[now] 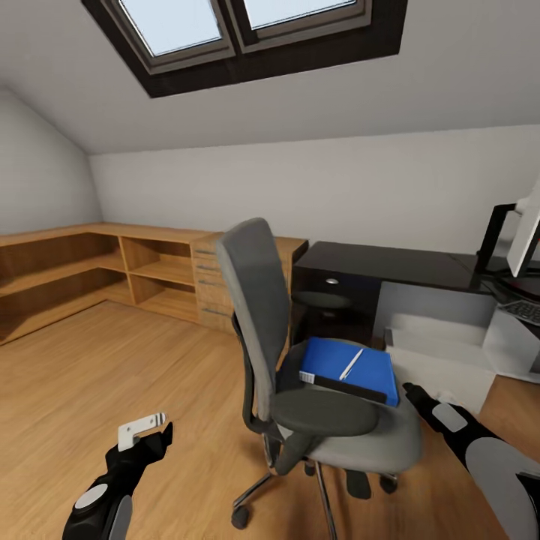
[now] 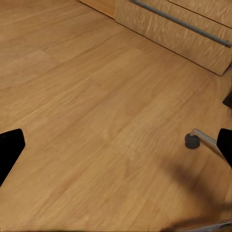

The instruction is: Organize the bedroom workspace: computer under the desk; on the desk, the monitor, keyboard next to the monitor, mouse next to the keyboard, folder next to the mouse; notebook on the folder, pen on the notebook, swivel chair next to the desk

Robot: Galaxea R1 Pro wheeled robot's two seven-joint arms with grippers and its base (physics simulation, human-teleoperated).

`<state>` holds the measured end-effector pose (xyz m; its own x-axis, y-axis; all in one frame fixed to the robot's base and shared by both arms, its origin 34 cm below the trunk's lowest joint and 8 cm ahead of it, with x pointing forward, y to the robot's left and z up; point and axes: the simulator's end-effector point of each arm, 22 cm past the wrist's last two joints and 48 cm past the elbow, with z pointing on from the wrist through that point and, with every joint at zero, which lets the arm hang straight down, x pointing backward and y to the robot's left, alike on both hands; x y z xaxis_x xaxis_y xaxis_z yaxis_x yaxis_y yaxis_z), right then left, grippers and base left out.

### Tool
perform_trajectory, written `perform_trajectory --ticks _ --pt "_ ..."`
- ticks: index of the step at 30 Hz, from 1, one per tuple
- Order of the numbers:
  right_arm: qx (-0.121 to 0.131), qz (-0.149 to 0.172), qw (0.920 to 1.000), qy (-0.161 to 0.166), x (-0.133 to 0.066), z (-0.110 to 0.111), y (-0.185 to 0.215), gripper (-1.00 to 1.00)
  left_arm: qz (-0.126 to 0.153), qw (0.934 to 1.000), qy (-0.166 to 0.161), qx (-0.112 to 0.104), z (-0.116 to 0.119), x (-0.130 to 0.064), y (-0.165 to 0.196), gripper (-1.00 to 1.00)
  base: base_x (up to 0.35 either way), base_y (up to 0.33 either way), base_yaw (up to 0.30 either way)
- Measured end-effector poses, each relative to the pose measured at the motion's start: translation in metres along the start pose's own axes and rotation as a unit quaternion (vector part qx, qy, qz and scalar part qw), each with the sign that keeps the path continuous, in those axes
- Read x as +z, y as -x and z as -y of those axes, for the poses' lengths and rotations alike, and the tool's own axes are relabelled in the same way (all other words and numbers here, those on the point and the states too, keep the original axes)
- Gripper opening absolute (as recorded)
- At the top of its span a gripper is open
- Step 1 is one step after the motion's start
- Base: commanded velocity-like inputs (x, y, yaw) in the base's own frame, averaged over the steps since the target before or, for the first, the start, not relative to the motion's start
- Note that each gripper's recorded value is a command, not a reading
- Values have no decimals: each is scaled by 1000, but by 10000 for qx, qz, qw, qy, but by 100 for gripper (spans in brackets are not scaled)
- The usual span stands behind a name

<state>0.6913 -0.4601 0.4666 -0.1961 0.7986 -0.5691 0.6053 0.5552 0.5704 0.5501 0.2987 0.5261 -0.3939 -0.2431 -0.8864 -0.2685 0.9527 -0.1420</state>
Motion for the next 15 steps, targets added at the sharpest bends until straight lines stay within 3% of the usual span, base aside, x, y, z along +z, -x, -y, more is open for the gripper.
perform_trajectory --ticks 9,15 --pt "-6 39 10000 -44 0 6 7 100 0 10000 0 0 0 0 0 100 0 0 273" --pt "-7 45 10000 54 0 -5 4 100 -6 10000 0 1 0 0 0 100 0 0 275"
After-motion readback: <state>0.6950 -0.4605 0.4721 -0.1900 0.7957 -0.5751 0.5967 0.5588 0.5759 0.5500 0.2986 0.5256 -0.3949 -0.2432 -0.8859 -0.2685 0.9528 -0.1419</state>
